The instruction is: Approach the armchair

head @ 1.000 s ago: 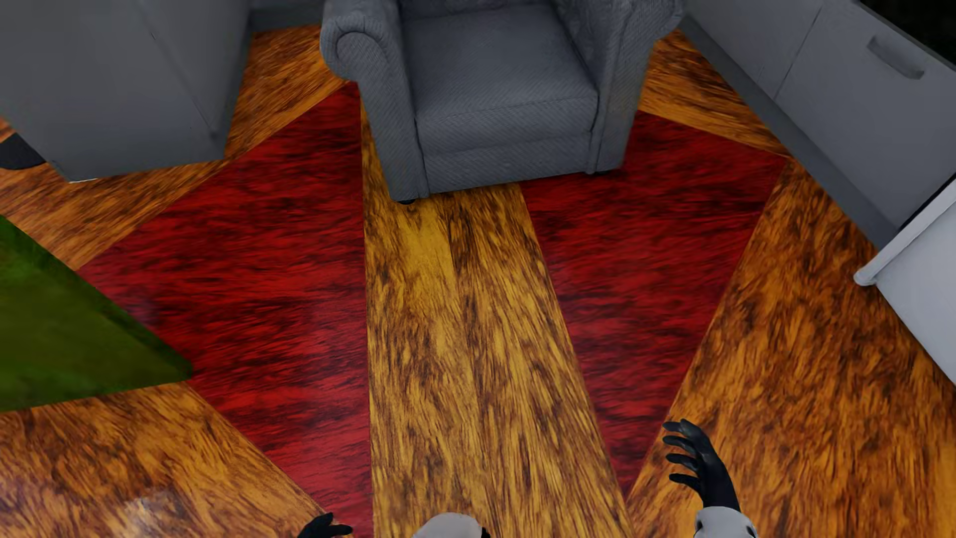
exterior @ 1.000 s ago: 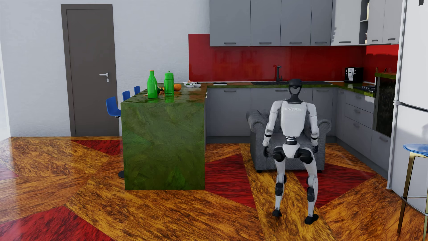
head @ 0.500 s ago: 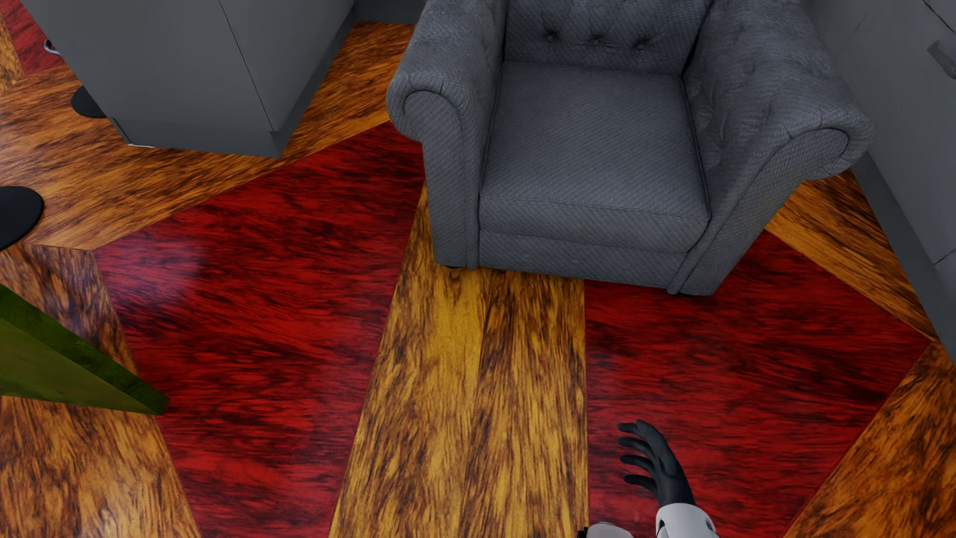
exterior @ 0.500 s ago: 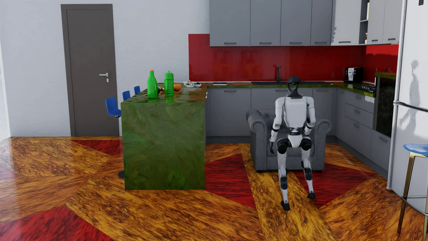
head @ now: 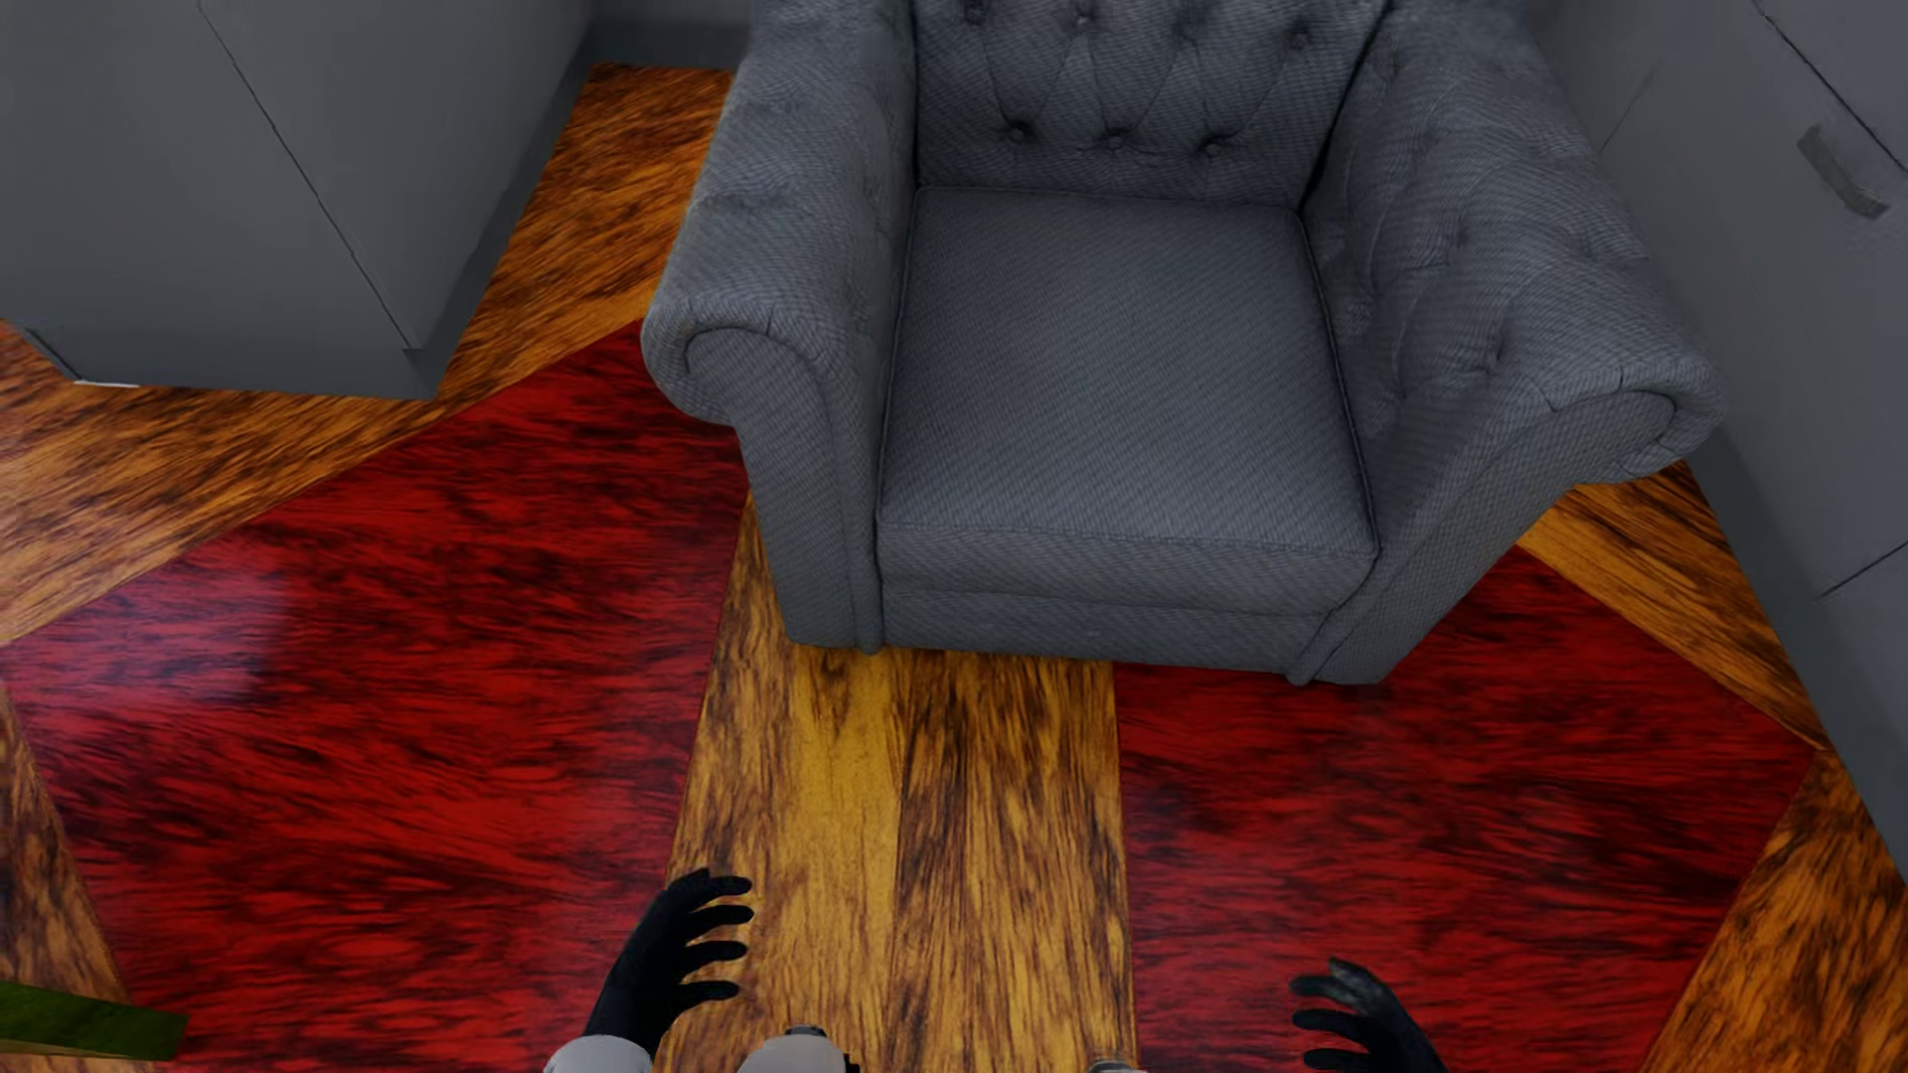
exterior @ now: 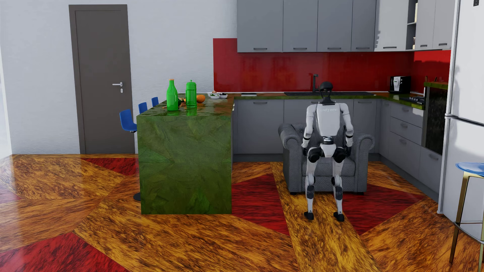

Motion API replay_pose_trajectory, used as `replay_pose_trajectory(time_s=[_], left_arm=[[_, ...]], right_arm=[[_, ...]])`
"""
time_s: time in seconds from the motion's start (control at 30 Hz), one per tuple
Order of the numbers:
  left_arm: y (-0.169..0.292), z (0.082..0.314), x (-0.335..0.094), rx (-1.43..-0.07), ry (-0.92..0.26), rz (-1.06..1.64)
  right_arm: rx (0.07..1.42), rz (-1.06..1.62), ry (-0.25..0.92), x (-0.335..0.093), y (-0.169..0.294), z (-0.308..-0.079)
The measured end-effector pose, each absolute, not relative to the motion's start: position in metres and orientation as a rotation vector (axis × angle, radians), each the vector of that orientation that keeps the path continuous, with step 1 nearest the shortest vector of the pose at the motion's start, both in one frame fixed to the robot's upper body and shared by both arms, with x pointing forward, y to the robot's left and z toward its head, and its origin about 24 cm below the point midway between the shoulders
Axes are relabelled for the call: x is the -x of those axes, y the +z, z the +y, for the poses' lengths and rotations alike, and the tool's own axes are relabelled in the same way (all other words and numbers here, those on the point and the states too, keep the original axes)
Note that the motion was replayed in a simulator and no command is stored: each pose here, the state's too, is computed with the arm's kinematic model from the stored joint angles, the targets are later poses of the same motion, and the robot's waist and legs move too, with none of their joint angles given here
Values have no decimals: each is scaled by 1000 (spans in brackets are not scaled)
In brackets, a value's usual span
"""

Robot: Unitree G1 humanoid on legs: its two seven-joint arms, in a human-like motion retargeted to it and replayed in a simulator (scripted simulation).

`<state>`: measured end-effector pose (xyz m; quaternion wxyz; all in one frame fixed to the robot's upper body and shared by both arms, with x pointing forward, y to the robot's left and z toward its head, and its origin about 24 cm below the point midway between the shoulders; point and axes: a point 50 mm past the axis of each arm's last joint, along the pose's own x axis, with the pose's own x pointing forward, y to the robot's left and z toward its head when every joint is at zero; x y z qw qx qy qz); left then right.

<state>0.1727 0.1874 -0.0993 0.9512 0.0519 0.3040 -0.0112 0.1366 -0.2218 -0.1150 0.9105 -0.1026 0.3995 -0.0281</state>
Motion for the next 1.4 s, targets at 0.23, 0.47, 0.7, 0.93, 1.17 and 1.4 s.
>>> replay_pose_trajectory(time_s=[0.23,0.47,0.7,0.93,1.17,1.4], left_arm=[[-129,194,-125,-124,41,923],[-130,195,-120,-106,27,921],[-131,199,-122,-129,11,969],[-130,196,-123,-104,10,948],[-130,194,-123,-164,30,914],[-129,201,-122,-135,50,918]], right_arm=[[173,776,-104,-158,-109,-209],[204,756,-6,-159,-107,-212],[150,772,20,-157,-110,-199],[152,785,-6,-150,-113,-200],[182,761,-22,-158,-108,-206],[155,765,-6,-159,-110,-201]])
